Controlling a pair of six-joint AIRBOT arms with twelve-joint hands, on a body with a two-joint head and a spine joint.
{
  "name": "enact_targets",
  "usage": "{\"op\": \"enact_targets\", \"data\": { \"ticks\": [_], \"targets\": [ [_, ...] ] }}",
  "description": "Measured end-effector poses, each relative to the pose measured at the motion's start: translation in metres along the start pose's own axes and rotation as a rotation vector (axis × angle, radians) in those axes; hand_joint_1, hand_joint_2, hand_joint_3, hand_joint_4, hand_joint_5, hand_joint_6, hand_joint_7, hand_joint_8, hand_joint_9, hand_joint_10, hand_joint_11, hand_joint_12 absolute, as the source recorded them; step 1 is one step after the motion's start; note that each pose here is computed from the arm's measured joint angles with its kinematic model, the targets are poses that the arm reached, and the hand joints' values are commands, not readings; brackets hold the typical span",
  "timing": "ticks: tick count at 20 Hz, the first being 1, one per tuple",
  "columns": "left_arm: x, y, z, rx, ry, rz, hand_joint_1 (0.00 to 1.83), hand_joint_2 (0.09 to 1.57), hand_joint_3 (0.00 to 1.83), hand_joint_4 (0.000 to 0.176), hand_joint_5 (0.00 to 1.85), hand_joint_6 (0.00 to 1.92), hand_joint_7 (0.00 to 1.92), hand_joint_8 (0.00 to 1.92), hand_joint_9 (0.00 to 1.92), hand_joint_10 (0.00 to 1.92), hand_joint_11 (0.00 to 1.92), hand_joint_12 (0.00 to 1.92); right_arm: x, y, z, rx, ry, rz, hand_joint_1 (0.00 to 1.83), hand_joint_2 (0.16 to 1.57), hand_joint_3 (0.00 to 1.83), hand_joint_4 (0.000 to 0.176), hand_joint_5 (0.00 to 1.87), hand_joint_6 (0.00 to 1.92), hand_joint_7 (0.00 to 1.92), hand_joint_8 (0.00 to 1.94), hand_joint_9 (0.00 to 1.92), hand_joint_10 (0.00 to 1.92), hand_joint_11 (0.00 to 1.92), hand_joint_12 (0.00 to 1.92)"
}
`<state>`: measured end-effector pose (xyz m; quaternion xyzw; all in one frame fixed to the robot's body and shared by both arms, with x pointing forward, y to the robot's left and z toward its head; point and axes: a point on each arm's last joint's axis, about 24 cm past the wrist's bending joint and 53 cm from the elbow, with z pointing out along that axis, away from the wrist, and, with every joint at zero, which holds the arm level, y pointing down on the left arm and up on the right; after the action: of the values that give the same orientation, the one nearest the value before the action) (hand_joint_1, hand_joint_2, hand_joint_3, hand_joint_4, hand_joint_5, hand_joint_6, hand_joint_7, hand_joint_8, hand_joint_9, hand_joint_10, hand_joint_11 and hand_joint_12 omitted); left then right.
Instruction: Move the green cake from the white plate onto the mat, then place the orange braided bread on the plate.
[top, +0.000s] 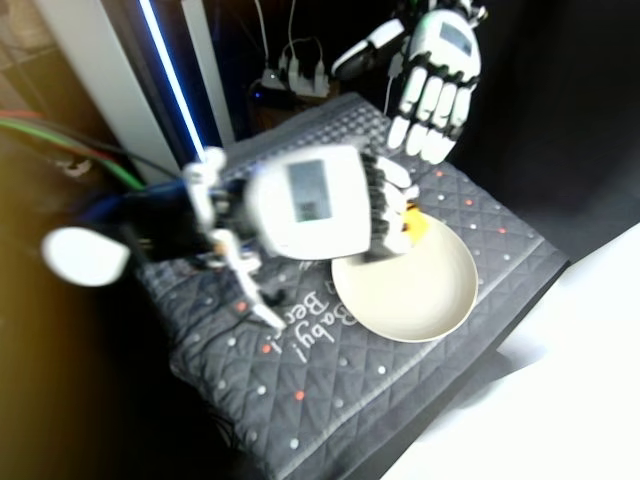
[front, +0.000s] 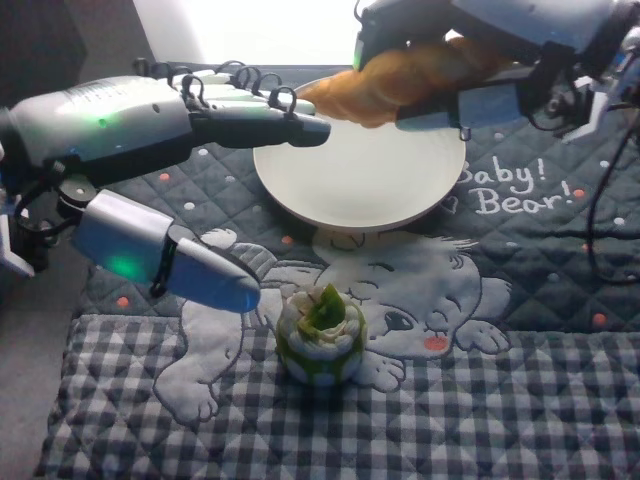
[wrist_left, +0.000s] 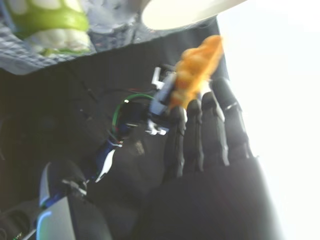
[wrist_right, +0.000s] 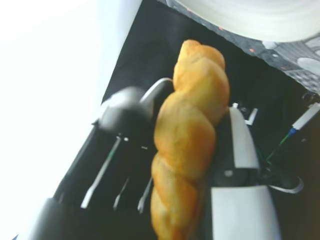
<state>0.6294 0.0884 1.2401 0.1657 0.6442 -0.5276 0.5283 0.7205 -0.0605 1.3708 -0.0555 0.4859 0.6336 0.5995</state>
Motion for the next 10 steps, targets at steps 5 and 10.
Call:
{"op": "enact_targets", "data": {
  "ticks": [5,10],
  "targets": [
    [0.006,-0.008,0.01,0.047,-0.004,-0.014,0.33,0.76,0.88,0.0,0.22,0.05,0.19,0.0,0.15,0.02,0.0,0.8,-0.002,-0.018,0.015,0.044,-0.007,-0.021,1.13,1.2,0.0,0.0,0.82,1.21,1.04,1.94,1.38,1.92,1.48,1.92],
    [0.01,-0.014,0.017,0.083,-0.006,-0.02,0.33,0.76,0.88,0.0,0.22,0.05,0.19,0.0,0.15,0.02,0.0,0.8,-0.004,-0.022,0.03,0.057,-0.015,-0.033,1.18,1.27,0.0,0.0,0.68,1.4,0.77,1.52,1.15,1.73,1.22,1.91]
  ]
}}
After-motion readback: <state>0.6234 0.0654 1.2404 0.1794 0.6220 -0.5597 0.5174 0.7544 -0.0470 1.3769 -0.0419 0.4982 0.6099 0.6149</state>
